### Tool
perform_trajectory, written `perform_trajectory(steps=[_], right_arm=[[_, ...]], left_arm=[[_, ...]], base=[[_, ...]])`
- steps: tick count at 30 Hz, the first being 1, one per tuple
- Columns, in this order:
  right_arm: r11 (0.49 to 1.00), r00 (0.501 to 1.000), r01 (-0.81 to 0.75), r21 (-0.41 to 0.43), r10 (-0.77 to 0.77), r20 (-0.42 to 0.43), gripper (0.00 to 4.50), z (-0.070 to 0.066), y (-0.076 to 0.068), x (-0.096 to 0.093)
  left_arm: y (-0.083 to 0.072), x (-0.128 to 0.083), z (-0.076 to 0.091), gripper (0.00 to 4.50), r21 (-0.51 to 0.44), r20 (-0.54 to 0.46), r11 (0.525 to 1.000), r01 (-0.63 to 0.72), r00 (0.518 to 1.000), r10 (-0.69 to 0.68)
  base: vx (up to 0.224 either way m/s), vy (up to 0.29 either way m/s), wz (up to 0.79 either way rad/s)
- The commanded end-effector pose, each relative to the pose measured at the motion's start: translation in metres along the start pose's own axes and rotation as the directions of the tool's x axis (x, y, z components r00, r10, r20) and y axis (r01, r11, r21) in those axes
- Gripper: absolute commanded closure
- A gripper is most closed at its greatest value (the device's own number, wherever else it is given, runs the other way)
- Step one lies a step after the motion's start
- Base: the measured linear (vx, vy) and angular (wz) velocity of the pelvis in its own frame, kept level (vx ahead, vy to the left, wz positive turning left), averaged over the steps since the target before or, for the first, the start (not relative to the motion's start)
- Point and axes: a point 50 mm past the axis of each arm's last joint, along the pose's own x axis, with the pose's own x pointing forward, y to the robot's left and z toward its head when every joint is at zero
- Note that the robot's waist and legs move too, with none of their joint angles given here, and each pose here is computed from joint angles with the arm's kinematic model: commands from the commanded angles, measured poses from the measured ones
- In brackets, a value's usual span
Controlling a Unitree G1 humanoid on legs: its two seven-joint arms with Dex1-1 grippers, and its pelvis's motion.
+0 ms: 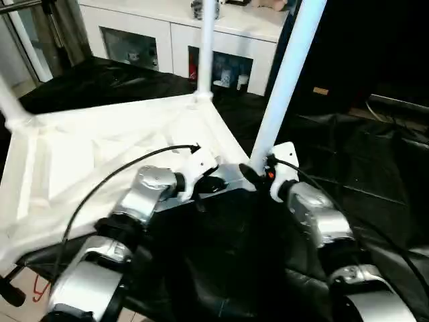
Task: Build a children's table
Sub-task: Rotate leg to tighten
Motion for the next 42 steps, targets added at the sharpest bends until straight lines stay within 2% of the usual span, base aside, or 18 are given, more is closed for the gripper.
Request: perform_trajectory(steps=[1, 2, 6, 9, 10, 11, 13, 16, 21, 27, 33, 38, 41, 42], right_arm=[[0.983, 0.983, -0.181, -0.010, 0.181, -0.020, 1.83, -0.003, 0.041, 0.014], [0.983, 0.983, -0.183, 0.009, 0.183, -0.006, 1.27, -0.002, 0.040, 0.014], [0.968, 0.968, -0.252, 0.010, 0.252, 0.001, 0.95, 0.000, 0.035, 0.008], [0.948, 0.949, -0.316, -0.032, 0.316, -0.020, 0.72, -0.001, 0.030, 0.001], [0.936, 0.936, -0.351, -0.040, 0.350, -0.024, 0.51, -0.001, 0.028, -0.002], [0.898, 0.900, -0.437, -0.050, 0.436, -0.028, 0.51, 0.001, 0.026, -0.010], [0.873, 0.875, -0.484, -0.063, 0.483, -0.038, 0.51, 0.001, 0.025, -0.015], [0.779, 0.787, -0.617, -0.111, 0.608, -0.106, 0.51, 0.000, 0.018, -0.033], [0.738, 0.747, -0.664, -0.120, 0.649, -0.142, 0.51, -0.001, 0.011, -0.044], [0.701, 0.705, -0.707, -0.093, 0.691, -0.159, 1.11, 0.001, 0.006, -0.052], [0.684, 0.685, -0.726, -0.068, 0.712, -0.152, 1.66, -0.001, 0.012, -0.053], [0.694, 0.693, -0.718, -0.050, 0.707, -0.143, 1.85, -0.005, 0.016, -0.052], [0.774, 0.773, -0.631, -0.055, 0.621, -0.128, 1.85, -0.010, 0.016, -0.045], [0.818, 0.816, -0.574, -0.043, 0.567, -0.110, 1.85, -0.011, 0.016, -0.039]], left_arm=[[-0.016, 0.018, 0.028, 4.50, 0.078, 0.091, 0.993, 0.085, 0.992, -0.092], [-0.016, 0.017, 0.027, 4.50, 0.081, 0.088, 0.992, 0.093, 0.991, -0.100], [-0.016, 0.007, 0.020, 4.50, 0.100, 0.087, 0.983, 0.153, 0.983, -0.162], [-0.014, -0.002, 0.016, 4.50, 0.118, 0.085, 0.977, 0.178, 0.978, -0.188], [-0.013, -0.005, 0.014, 4.50, 0.113, 0.082, 0.976, 0.188, 0.977, -0.197], [-0.013, -0.013, 0.009, 4.50, 0.125, 0.073, 0.964, 0.235, 0.967, -0.245], [-0.013, -0.018, 0.007, 4.50, 0.128, 0.064, 0.957, 0.261, 0.961, -0.270], [-0.009, -0.033, -0.001, 4.50, 0.129, 0.028, 0.942, 0.309, 0.949, -0.315], [-0.006, -0.042, -0.006, 4.50, 0.125, 0.008, 0.936, 0.330, 0.943, -0.333], [-0.005, -0.053, -0.011, 4.50, 0.115, -0.007, 0.921, 0.373, 0.927, -0.374], [-0.006, -0.053, -0.012, 4.50, 0.111, -0.005, 0.921, 0.374, 0.927, -0.376], [-0.006, -0.050, -0.012, 4.50, 0.099, 0.005, 0.937, 0.336, 0.941, -0.338], [-0.002, -0.043, -0.009, 4.50, 0.085, 0.027, 0.966, 0.243, 0.969, -0.246], [-0.001, -0.039, -0.007, 4.50, 0.078, 0.032, 0.975, 0.208, 0.977, -0.211]], base=[[0.000, 0.000, 0.00], [0.000, 0.000, 0.00], [0.000, 0.000, 0.00], [0.000, 0.000, 0.00], [0.000, 0.000, 0.00], [0.000, 0.000, 0.00], [0.000, 0.000, 0.00], [0.000, 0.000, 0.00], [0.000, 0.000, 0.00], [0.000, 0.000, 0.00], [0.000, 0.000, 0.00], [0.000, 0.000, 0.00], [0.000, 0.000, 0.00], [0.000, 0.000, 0.00]])
